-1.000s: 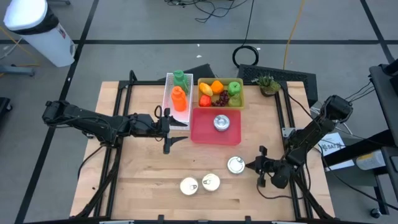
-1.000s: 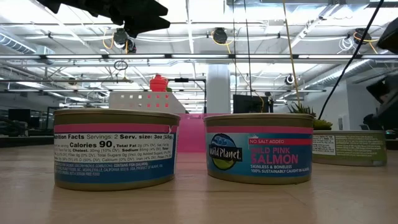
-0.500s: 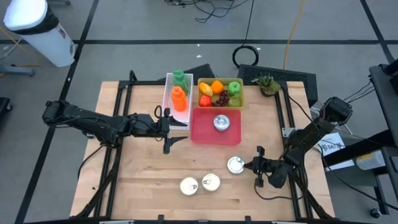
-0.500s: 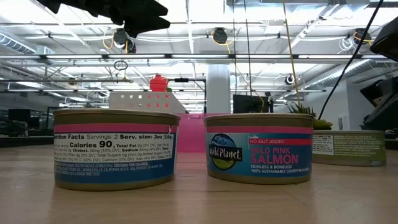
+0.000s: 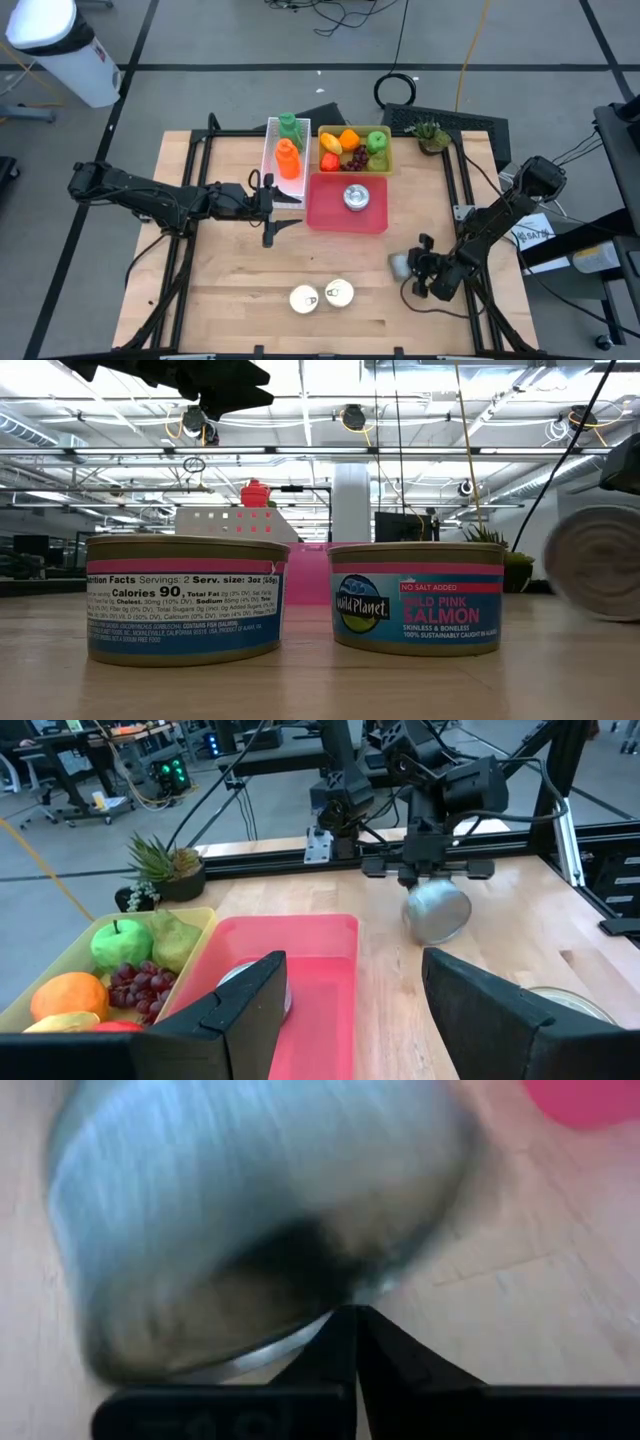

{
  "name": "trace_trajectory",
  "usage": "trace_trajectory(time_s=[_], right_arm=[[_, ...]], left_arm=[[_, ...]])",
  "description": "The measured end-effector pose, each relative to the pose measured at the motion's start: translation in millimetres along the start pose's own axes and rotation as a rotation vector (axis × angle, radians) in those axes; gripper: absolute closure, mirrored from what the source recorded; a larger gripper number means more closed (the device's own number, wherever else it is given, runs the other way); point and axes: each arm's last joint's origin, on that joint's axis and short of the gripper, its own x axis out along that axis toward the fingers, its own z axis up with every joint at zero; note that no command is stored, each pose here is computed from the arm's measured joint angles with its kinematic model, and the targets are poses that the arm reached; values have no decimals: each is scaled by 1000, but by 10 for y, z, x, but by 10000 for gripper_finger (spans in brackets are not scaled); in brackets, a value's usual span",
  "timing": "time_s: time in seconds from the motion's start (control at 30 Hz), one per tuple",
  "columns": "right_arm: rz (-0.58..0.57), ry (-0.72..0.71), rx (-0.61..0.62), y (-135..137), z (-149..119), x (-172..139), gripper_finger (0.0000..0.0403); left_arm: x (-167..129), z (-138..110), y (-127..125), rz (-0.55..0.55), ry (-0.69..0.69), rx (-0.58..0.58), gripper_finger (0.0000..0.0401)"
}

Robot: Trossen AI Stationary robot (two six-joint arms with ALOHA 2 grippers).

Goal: Pick & Place Food Item
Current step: Put the green tuna can into the red bin

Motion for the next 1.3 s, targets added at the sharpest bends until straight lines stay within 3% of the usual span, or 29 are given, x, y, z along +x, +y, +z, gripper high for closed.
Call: trace_trajectory(time_s=[0.37,0.9,1.0,1.1,1.3], right_arm=[[-39,-68,12,-30,34,-39,403],[-45,-413,-107,-1,270,-372,394],[10,-441,-169,64,346,-403,357],[54,-490,-238,134,420,-439,296],[-23,-537,-443,128,525,-423,168]], left_arm=[[0,3,0,0,-3,-1,158],[0,3,0,0,-3,0,158],[0,2,0,1,-2,0,158],[0,2,-1,0,-2,0,158],[0,2,0,0,-2,0,158]])
